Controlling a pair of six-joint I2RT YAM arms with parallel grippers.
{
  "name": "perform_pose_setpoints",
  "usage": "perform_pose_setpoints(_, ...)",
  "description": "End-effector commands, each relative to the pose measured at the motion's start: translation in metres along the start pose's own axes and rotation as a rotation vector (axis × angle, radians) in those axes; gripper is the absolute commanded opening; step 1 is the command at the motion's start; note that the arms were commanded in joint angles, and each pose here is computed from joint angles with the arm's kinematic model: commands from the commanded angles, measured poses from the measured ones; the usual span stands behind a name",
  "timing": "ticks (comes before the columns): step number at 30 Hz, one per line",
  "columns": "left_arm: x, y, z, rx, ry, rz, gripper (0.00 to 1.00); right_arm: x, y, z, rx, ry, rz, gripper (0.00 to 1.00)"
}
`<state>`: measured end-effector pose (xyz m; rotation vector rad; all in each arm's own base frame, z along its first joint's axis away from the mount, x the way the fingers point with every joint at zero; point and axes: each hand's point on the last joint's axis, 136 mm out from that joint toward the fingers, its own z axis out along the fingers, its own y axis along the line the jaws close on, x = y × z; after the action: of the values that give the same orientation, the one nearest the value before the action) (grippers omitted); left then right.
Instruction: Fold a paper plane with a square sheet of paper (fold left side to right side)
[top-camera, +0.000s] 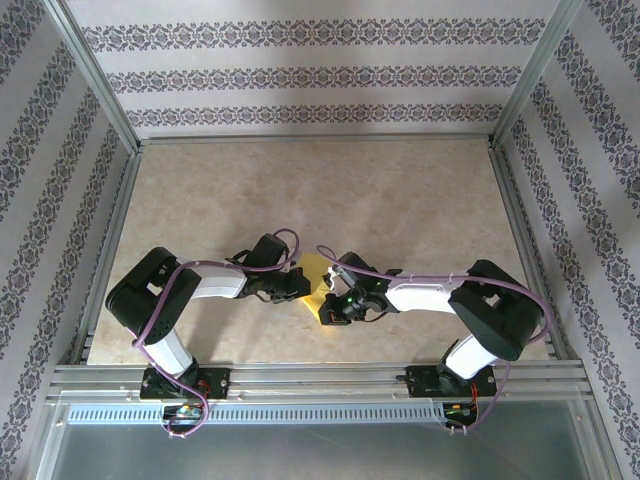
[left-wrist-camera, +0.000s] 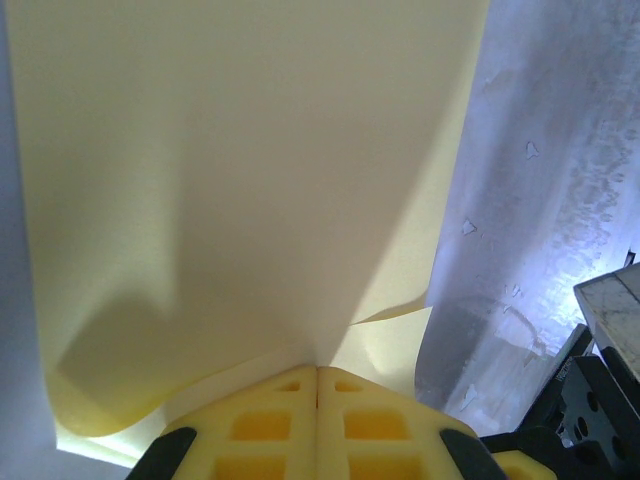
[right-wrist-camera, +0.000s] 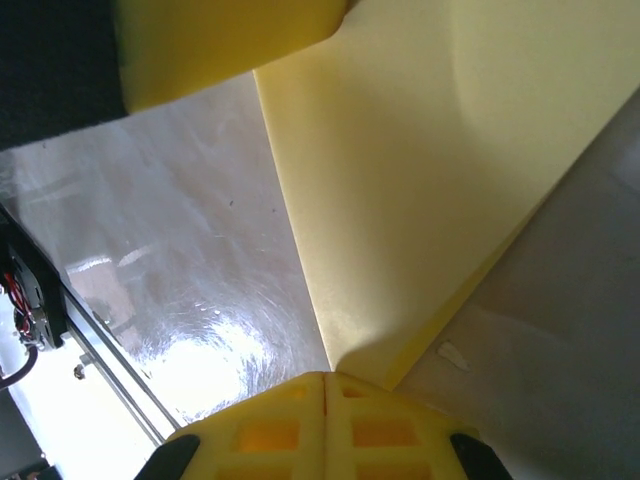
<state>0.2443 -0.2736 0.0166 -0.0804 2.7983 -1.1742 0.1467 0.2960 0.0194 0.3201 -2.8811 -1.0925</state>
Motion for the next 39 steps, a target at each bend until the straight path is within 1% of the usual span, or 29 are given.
perform_pose_setpoints(1, 0.016, 0.032, 0.001, -0.138, 0.036, -0.056, 0.05, -0.001, 0.002, 0.004, 0.013, 0.003, -0.005, 0.03)
perform_pose_setpoints(12, 0.017, 0.034, 0.0, -0.148, 0.038, -0.059, 0.05, 0.009, -0.008, 0.008, 0.04, 0.035, 0.014, 0.03)
perform_pose_setpoints(19, 0.016, 0.037, 0.001, -0.165, 0.041, -0.066, 0.05, 0.017, -0.016, 0.002, 0.065, 0.034, 0.028, 0.03)
perform_pose_setpoints(25, 0.016, 0.037, 0.001, -0.169, 0.043, -0.068, 0.05, 0.018, -0.005, -0.01, 0.042, 0.024, 0.004, 0.03)
perform_pose_setpoints(32, 0.014, 0.034, 0.001, -0.161, 0.038, -0.071, 0.05, -0.004, 0.033, -0.03, -0.071, -0.057, -0.055, 0.04)
perform_pose_setpoints(39, 0.014, 0.034, 0.002, -0.157, 0.04, -0.072, 0.04, -0.022, 0.033, -0.013, -0.052, -0.055, -0.053, 0.02)
